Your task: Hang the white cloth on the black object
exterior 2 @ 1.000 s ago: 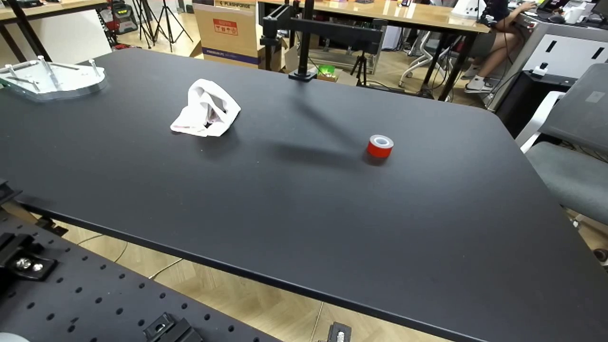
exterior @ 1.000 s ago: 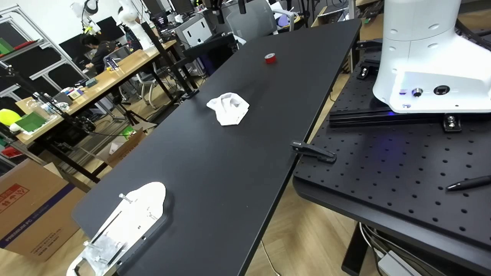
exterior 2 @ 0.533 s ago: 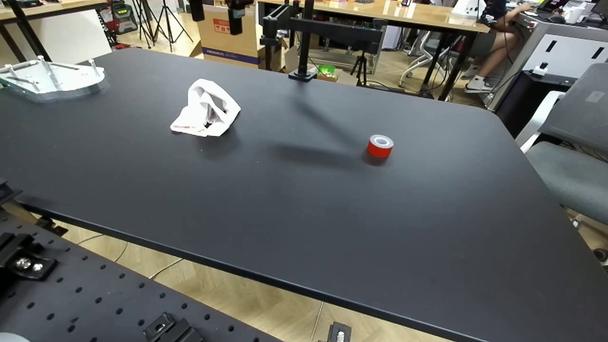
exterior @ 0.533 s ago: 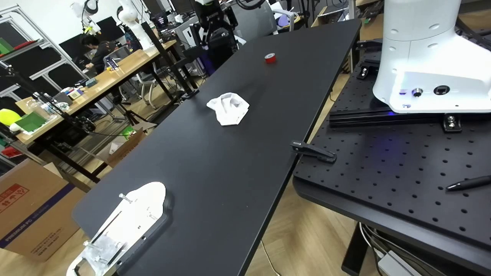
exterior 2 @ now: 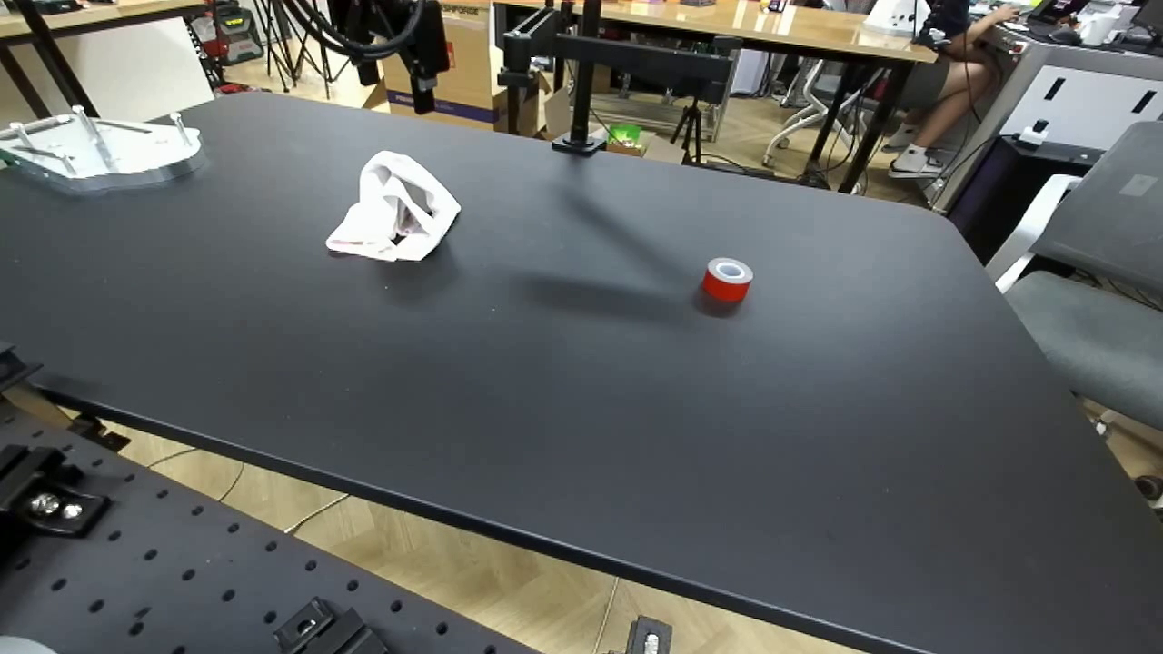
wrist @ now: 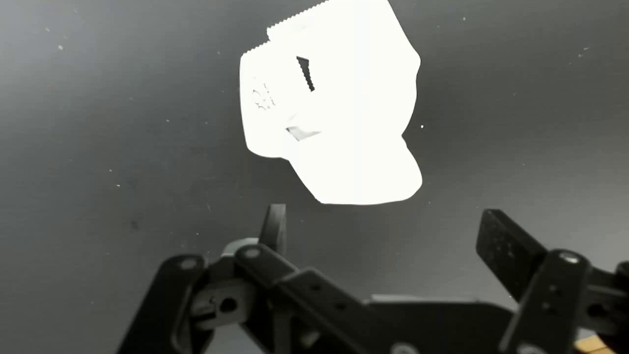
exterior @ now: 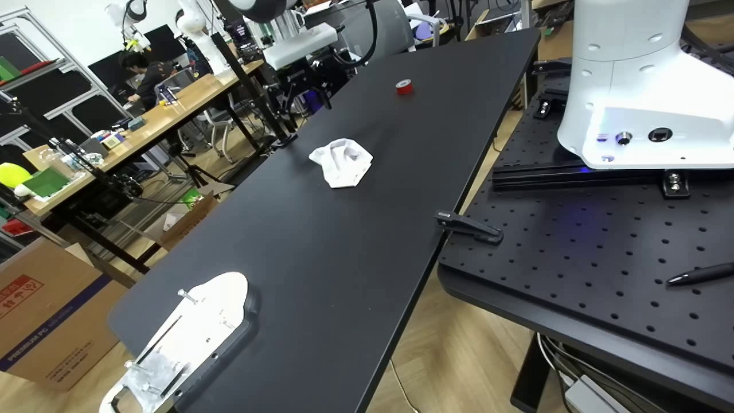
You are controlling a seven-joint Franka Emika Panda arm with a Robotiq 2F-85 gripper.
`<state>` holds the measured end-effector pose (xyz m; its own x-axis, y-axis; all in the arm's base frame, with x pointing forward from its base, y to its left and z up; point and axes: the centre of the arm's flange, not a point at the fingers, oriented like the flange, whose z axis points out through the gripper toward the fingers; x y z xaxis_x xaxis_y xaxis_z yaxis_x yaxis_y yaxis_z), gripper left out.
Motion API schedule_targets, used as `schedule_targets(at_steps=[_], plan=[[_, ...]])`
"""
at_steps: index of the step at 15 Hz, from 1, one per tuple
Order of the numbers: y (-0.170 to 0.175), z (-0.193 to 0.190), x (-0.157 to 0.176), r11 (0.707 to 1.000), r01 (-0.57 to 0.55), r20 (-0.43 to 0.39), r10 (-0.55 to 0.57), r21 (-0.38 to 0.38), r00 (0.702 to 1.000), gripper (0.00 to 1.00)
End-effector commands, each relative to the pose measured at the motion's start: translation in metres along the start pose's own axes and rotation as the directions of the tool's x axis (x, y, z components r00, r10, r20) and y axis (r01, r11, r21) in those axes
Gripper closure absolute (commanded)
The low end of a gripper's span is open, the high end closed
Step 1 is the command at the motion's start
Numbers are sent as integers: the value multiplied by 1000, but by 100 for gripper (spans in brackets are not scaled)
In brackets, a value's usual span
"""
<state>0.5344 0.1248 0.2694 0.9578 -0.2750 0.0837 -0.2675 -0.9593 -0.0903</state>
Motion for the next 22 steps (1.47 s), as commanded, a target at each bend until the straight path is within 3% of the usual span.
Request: schedule_targets(at_steps=[1, 5, 9, 21, 22], plan=[[-23, 33, 18, 1000, -22, -61, 22, -7, 998, 0], [-39, 58, 5, 1000, -7, -52, 7, -1, 999, 0], [-46, 58, -11, 1000, -16, -41, 15, -10, 999, 0], [-26, 69, -19, 992, -124, 63, 125, -18, 990, 0], [-24, 70, -19, 991, -134, 65, 135, -18, 989, 25]])
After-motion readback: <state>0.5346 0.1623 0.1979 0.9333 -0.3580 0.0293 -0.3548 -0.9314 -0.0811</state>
